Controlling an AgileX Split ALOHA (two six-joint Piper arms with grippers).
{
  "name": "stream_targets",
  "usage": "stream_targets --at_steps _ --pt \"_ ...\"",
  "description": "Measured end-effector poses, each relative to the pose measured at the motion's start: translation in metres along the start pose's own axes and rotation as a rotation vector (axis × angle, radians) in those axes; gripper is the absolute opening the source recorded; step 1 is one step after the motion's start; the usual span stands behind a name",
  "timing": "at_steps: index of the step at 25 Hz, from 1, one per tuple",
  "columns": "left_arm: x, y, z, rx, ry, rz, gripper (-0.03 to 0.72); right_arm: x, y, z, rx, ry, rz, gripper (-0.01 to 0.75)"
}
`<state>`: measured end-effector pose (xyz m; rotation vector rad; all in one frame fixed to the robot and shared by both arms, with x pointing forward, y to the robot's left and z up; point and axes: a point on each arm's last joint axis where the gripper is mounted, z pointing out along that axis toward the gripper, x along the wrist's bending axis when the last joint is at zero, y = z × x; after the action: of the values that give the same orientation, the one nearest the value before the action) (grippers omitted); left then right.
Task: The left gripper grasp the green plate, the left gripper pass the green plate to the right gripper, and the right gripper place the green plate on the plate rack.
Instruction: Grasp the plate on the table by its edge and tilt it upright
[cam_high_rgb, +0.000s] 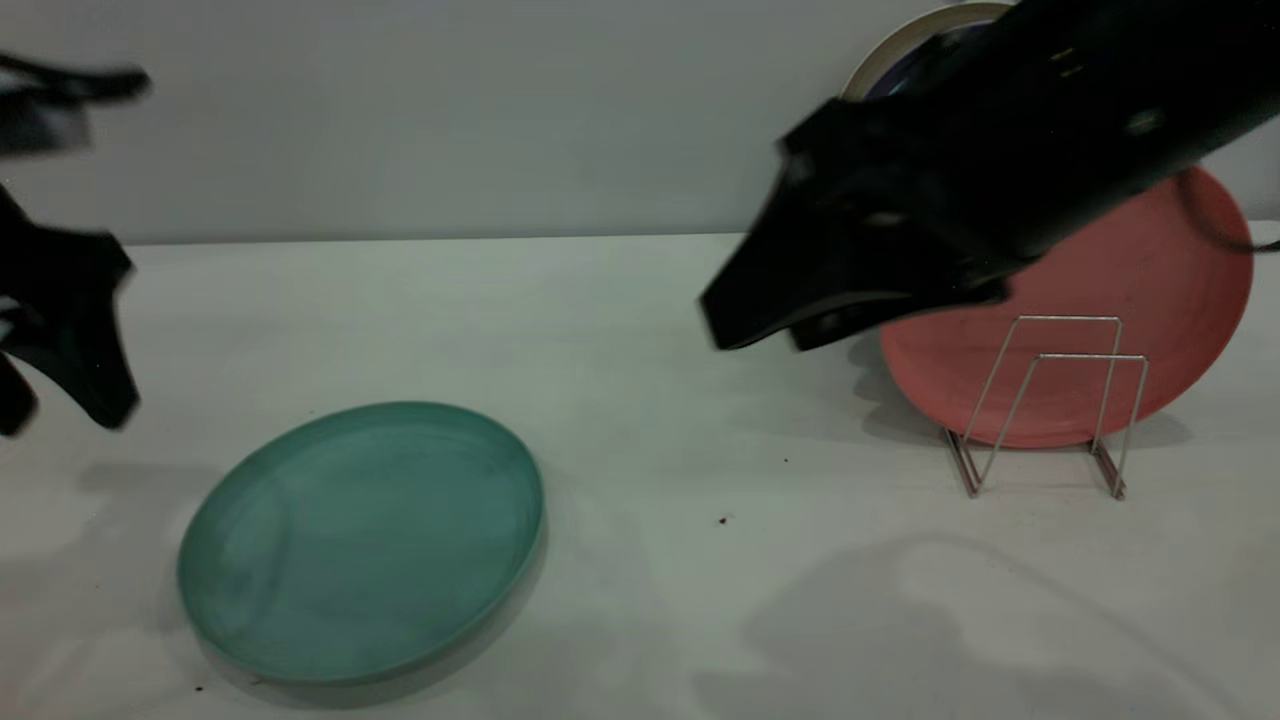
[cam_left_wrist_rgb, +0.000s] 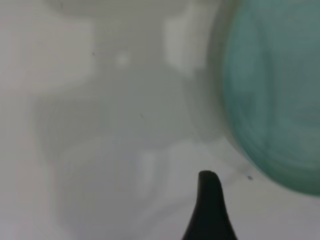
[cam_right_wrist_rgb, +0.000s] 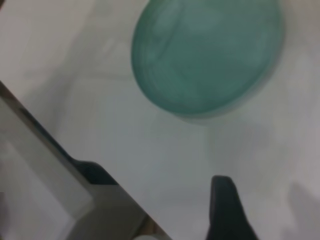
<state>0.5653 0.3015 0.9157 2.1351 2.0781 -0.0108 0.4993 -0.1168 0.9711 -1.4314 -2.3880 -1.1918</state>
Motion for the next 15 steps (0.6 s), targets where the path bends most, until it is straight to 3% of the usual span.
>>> stream_targets --at_steps 15 --pt "0.004 0.011 0.092 0.078 -0.096 -0.074 0.589 -0.006 0.000 0.014 0.002 0.014 0.035 0.471"
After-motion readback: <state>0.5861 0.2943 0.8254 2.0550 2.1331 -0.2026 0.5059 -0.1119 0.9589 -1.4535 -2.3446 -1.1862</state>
